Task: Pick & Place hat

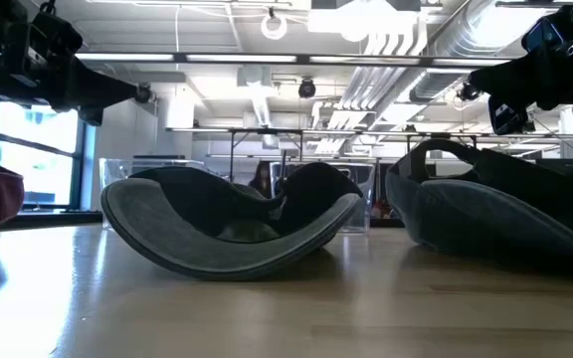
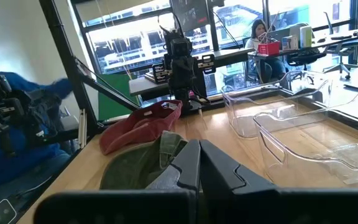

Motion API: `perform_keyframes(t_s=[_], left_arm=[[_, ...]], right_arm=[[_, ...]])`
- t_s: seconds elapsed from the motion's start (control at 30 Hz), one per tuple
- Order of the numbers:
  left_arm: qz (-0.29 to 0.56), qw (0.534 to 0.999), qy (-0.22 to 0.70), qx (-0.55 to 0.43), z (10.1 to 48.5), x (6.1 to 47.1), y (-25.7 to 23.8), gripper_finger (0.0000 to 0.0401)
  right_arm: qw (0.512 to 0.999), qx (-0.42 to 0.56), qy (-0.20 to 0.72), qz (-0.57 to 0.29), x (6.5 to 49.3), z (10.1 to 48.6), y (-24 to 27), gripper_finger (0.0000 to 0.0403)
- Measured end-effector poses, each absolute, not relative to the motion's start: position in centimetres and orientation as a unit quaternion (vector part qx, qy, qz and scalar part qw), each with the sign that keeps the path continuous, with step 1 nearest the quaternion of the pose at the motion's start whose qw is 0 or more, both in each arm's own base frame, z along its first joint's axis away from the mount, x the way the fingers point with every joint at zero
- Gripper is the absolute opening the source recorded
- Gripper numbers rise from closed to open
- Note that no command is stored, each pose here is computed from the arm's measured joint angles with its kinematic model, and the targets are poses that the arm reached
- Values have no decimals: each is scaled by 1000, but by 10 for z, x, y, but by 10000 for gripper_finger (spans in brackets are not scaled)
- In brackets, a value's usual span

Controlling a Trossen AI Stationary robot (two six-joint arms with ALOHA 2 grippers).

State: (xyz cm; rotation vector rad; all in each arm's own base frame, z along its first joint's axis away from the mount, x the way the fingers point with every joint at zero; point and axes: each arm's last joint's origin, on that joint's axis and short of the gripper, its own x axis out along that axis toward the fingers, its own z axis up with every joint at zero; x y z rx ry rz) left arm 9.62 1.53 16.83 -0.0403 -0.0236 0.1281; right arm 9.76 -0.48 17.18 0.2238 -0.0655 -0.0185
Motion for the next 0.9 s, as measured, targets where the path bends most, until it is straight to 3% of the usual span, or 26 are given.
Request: perform_keyframes(t_s=[0.7,0.9], left_arm=[[64,998,-12,-20,168,96,15,0],[64,998,-12,-20,168,96,15,0]], right_arm=[[993,111,-33,-9,98,172,-5,5],[996,55,-42,-49,97,173,-7,5]])
